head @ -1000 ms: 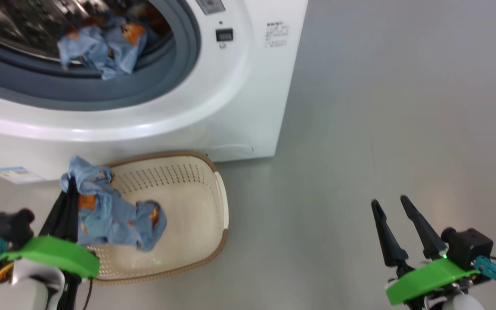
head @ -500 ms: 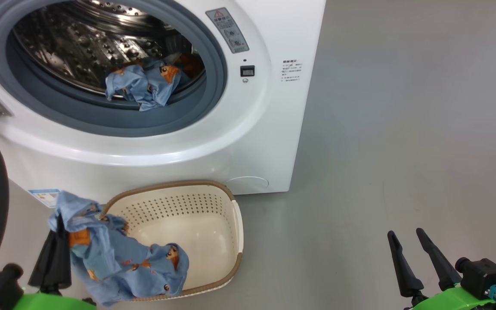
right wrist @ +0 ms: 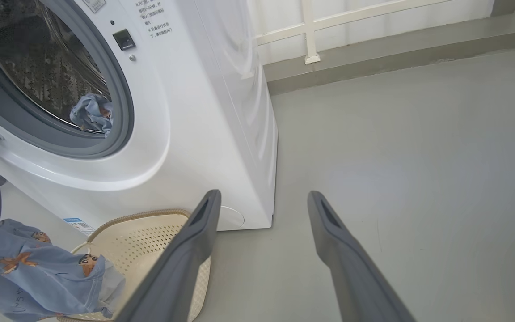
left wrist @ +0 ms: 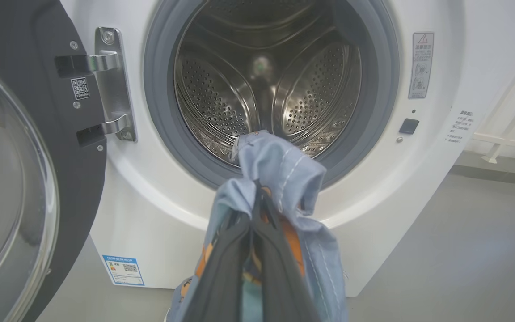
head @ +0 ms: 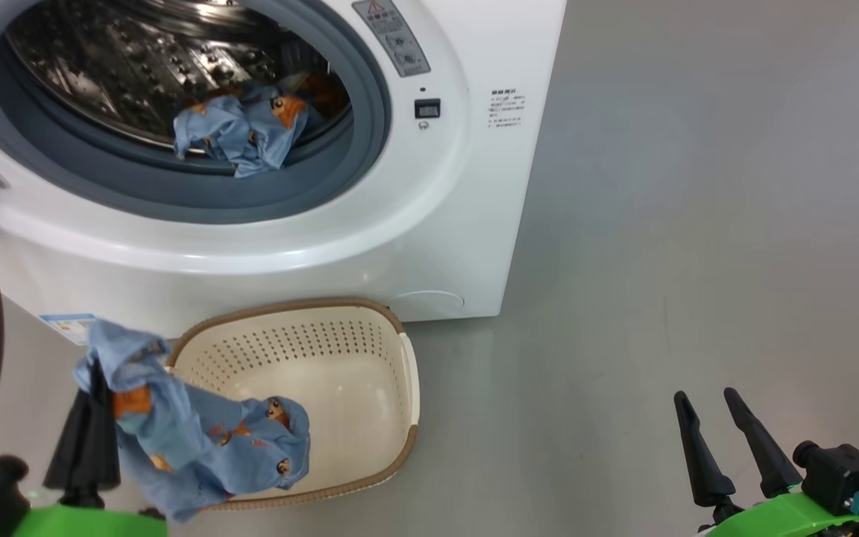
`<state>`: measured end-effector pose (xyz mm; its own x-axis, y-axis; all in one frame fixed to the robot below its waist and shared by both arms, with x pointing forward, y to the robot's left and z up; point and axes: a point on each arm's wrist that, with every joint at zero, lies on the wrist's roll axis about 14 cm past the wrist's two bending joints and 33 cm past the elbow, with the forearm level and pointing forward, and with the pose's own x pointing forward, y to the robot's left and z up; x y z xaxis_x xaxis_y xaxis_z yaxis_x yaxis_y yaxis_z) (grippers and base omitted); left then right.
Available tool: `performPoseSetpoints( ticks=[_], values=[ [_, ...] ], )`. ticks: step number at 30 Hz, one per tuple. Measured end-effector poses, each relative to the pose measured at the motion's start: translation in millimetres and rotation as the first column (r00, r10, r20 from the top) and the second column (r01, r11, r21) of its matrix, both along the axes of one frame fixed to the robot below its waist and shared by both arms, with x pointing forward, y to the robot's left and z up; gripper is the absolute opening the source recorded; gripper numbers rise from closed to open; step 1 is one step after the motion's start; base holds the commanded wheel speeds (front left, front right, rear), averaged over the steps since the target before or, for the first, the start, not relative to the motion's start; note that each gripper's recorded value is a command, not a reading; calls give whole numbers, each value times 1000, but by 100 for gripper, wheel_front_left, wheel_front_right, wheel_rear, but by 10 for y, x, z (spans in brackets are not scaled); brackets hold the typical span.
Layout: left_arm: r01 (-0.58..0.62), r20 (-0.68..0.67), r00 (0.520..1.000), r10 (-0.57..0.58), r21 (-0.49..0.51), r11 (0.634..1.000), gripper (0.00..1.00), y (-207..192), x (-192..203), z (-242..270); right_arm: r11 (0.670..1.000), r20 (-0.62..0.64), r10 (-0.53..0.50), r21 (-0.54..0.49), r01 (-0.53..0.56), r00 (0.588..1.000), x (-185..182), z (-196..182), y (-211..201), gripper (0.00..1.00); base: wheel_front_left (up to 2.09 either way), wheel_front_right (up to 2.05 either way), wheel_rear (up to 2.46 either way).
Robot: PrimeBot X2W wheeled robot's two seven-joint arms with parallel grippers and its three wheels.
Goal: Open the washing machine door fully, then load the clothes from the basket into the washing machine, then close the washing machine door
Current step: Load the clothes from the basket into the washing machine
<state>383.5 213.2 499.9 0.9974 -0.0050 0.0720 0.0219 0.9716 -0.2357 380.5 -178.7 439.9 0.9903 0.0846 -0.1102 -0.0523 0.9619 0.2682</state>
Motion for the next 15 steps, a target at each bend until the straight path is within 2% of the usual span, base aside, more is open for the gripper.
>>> performPoseSetpoints(
  ticks=[5, 15],
  values=[
    [22, 39, 999, -21, -14, 1000, 0, -40, 274, 96, 1000, -21, -5, -1, 5, 1000, 29, -79, -2, 100, 0, 0, 0],
    [93, 201, 975, -93, 7, 996, 0, -169, 1131, 598, 1000, -34, -12, 17, 13, 999, 224, -176, 58, 100, 0, 0, 0]
  ],
)
